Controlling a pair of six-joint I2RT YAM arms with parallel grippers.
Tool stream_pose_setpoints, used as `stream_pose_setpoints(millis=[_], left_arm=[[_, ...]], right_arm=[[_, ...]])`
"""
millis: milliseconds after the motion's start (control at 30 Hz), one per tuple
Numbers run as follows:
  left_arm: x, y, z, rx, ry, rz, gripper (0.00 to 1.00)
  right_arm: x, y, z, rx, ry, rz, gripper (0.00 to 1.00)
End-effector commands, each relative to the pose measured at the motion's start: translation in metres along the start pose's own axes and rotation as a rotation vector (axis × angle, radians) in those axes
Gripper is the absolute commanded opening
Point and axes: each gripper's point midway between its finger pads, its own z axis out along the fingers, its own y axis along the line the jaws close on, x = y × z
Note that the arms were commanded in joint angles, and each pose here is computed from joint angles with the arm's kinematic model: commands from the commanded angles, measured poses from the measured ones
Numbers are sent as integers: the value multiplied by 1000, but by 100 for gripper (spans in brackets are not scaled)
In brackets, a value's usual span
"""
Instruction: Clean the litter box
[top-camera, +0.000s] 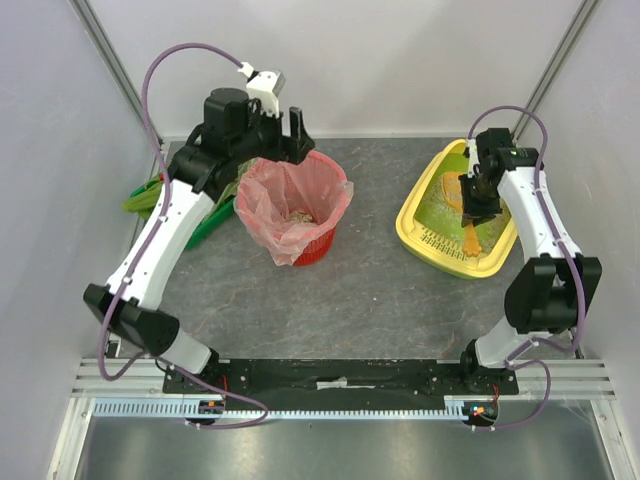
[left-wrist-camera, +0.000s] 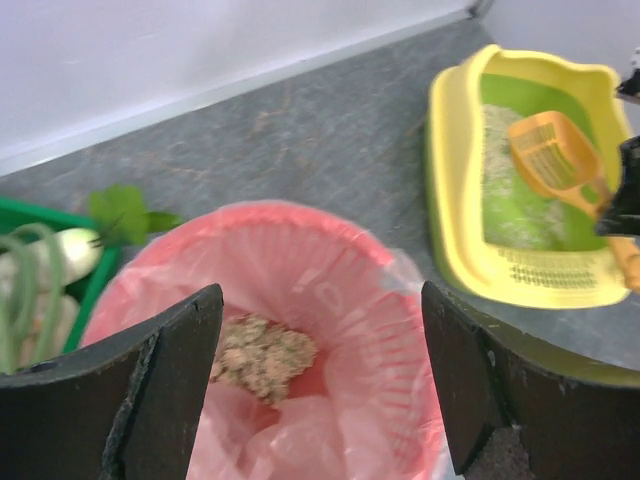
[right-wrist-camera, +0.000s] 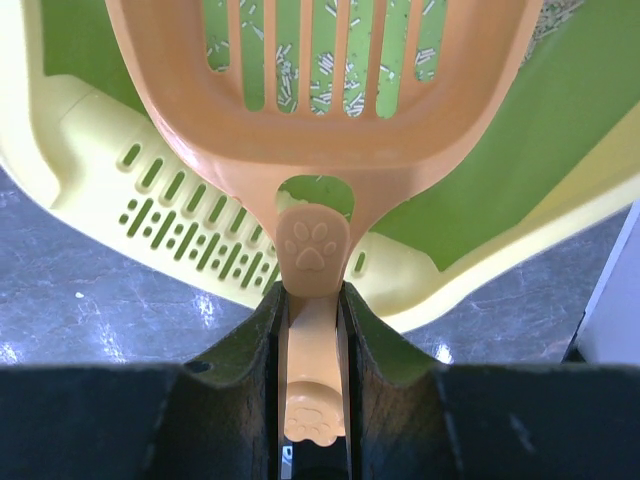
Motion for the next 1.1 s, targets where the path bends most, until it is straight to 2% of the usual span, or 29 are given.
stream_pose_setpoints(millis=[0, 133, 233, 433, 467, 667, 833, 1067], left_arm=[[-12, -38, 18, 176, 45, -123, 86], [-16, -63, 42, 231, 54, -177, 85], [-24, -98, 65, 315, 53, -189, 85], [-7, -161, 105, 437, 123, -250, 84], [9, -168, 120, 441, 165, -276, 83], [45, -179, 157, 441, 260, -409, 79], [42, -196, 169, 513, 251, -505, 79], [64, -200, 186, 503, 306, -569, 79]], right_arm=[[-11, 3, -23, -11, -163, -18, 0], [-6, 6, -24, -27, -224, 1, 0], [-8, 11, -34, -49, -292, -13, 0], [-8, 14, -53, -75, -361, -50, 0], [-7, 15, -54, -76, -359, -49, 0], [5, 30, -56, -112, -355, -83, 0], [13, 44, -55, -151, -342, -116, 0], [20, 55, -59, -159, -352, -192, 0]])
